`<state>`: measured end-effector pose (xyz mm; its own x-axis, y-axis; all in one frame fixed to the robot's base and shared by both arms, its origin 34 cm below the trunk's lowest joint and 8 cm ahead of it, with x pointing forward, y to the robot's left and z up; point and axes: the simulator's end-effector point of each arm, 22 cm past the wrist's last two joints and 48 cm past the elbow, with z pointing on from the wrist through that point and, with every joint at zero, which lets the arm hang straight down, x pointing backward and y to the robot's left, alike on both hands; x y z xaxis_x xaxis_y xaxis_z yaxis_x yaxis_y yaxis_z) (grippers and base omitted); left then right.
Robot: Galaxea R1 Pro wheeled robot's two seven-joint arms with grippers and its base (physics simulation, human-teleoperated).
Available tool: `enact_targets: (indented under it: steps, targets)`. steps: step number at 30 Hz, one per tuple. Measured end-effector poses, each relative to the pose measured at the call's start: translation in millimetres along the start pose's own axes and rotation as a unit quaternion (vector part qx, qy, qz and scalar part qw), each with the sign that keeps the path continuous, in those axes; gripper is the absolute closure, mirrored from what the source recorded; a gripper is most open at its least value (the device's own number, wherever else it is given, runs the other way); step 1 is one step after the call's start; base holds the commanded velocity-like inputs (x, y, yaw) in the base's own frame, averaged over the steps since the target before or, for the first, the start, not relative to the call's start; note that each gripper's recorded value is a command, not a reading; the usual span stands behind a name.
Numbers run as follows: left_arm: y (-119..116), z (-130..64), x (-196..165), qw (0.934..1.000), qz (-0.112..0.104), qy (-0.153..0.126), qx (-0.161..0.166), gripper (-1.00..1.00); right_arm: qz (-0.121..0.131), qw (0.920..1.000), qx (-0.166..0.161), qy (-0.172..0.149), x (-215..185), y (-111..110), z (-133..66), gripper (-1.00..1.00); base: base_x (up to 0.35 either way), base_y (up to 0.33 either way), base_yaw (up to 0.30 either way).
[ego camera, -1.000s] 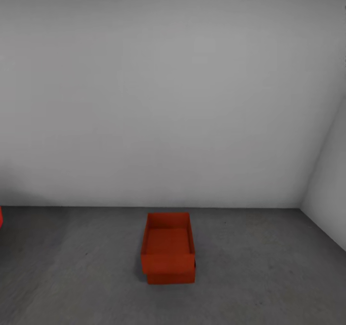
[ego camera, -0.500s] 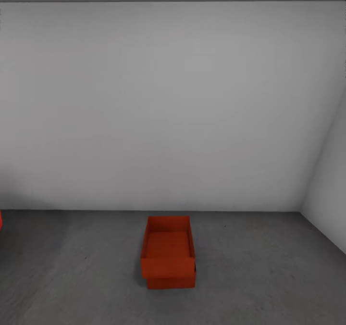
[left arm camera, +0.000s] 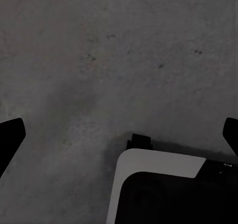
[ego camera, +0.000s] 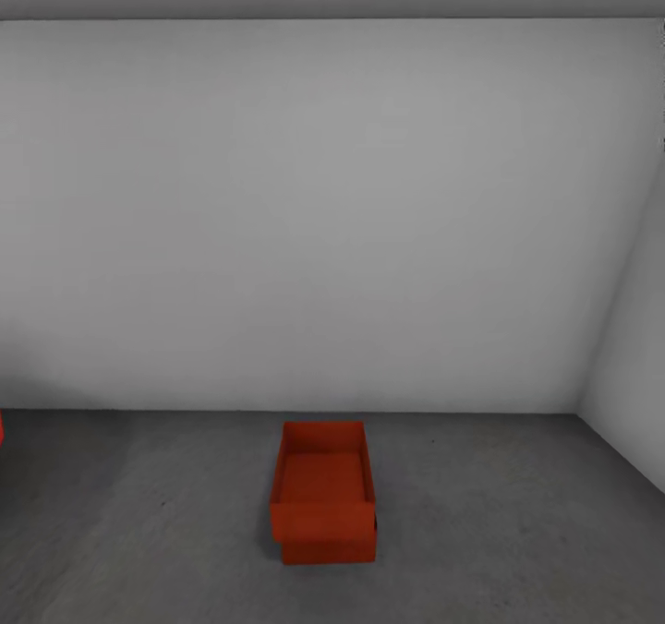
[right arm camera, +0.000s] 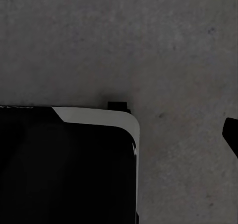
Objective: Move the two storage containers from the living room to the garage. In the garage, place one container on the floor and stack the other container on top of it (either order is fine).
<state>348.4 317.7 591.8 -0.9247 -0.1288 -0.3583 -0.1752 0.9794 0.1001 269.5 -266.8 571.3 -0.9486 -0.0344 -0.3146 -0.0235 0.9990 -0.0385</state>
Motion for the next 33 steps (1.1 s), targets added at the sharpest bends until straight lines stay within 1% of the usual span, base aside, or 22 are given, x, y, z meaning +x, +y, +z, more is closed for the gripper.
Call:
enact_targets:
  steps: [21,33]
  targets:
    - [-1,-3.0,-13,0.9999,-0.003,-0.016,0.002,-1.0,0.0,0.9999,0.001,-0.017,-13,0,-0.6,-1.0,0.0,0.0,0.0]
    - [-1,-3.2,-14,0.9998,-0.003,-0.017,0.002,-1.0,0.0,0.9998,0.003,-0.018,-14,-5,-0.7,-1.0,0.0,0.0,0.0]
